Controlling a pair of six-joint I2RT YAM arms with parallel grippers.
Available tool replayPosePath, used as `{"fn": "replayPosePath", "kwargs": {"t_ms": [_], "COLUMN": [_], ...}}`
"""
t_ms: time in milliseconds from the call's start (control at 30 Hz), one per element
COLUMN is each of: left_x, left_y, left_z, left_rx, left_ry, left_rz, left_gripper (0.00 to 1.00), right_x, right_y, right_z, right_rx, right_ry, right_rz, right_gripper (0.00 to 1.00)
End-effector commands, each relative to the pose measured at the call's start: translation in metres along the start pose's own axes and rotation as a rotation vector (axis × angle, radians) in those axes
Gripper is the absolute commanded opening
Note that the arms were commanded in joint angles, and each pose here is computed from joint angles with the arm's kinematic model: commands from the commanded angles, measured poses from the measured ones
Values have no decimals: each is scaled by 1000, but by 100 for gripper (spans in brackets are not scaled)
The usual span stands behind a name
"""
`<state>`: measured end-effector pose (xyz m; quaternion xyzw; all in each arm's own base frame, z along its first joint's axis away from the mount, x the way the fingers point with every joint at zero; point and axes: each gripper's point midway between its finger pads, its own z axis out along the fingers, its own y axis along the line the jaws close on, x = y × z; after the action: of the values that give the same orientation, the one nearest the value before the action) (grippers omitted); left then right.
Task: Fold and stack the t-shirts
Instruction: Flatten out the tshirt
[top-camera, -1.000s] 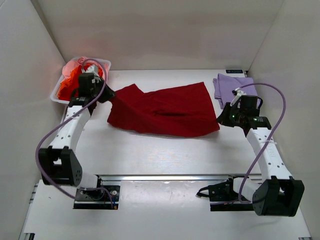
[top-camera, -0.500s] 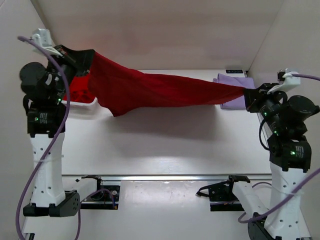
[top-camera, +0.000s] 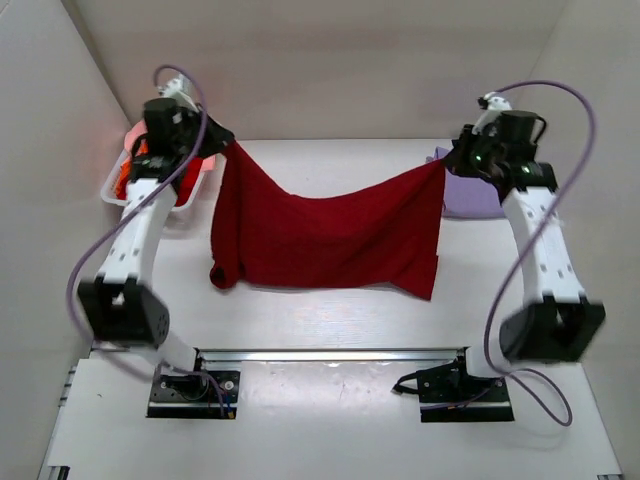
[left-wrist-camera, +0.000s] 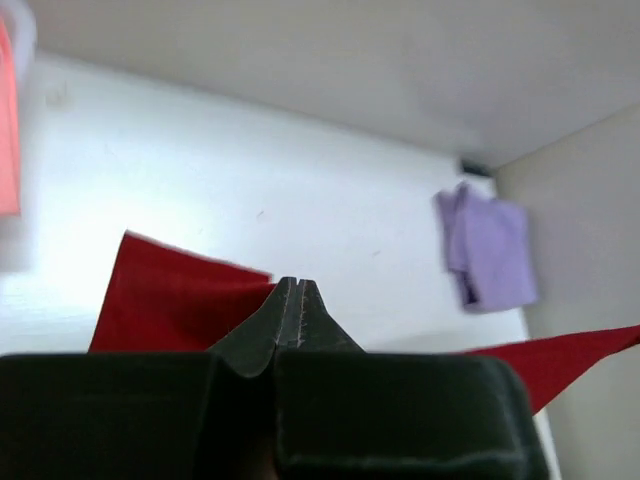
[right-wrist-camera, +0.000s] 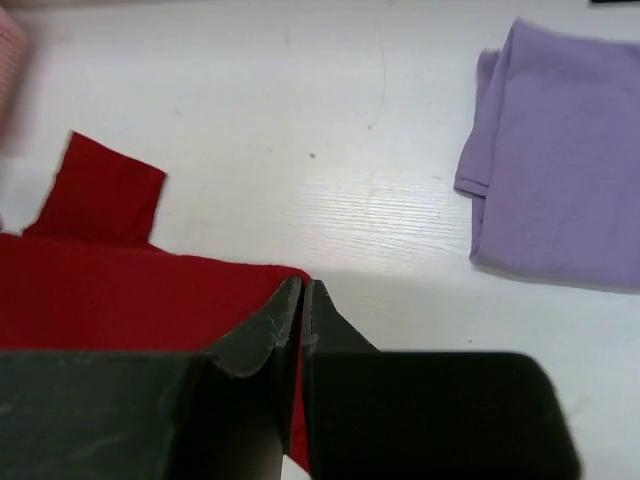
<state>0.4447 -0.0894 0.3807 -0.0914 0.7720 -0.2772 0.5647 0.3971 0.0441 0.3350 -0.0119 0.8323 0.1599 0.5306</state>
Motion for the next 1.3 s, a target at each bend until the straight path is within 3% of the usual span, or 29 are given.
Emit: {"fn": "replayPosePath", "kwargs": {"t_ms": [0,67,100,133,167,200,267,333,400,567,633,700,800,900,1000,1133,1200,1267], "left_x": [25,-6,-3,-29,-53,-52,-114,-130,-145,-103,-88,-63,-62,-50,-4,124,192,231], "left_y": [26,17,28,14,7,17,-13,-2,-16,-20,-32,-16,-26,-36,-46,-39,-35,-27], "left_z": [44,60,77,76,80,96,77,67,33,7,-18,-28,-65,-75,-65,-27,-11,4], "left_rx": [-51,-26,-48,-31,-24,-39,32,40,73,62,87,75,81,93,148,176,155,118], "left_ry": [69,21,39,1,-28,-9,-132,-169,-223,-166,-169,-153,-195,-173,-56,219,361,455], "left_rz": [7,18,18,33,50,46,46,12,18,71,87,67,100,107,113,73,86,85], "left_gripper": [0,0,0,0,0,0,0,0,0,0,0,0,0,0,0,0,19,30], "right_x": [-35,-60,-86,-96,-124,-152,-184,-194,-207,-165,-125,-92,-48,-42,-12,66,88,102], "right_y": [-9,-16,-21,-29,-30,-24,-27,-36,-38,-60,-57,-47,-35,-6,3,-9,-13,-15], "right_z": [42,62,69,71,74,71,46,37,18,19,20,12,-16,-61,-73,-61,-55,-54], "right_rx": [10,18,28,52,55,47,-15,-17,-15,35,76,96,106,47,6,20,17,14], "right_ry": [-57,-73,-100,-106,-143,-202,-335,-361,-403,-290,-212,-176,-203,-286,-243,-106,-69,-46], "right_rz": [-63,-78,-84,-86,-94,-119,-58,-45,-65,-71,-93,-129,-140,-154,-99,-31,-2,10], "right_gripper": [0,0,1,0,0,1,0,0,0,0,0,0,0,0,0,0,0,0]}}
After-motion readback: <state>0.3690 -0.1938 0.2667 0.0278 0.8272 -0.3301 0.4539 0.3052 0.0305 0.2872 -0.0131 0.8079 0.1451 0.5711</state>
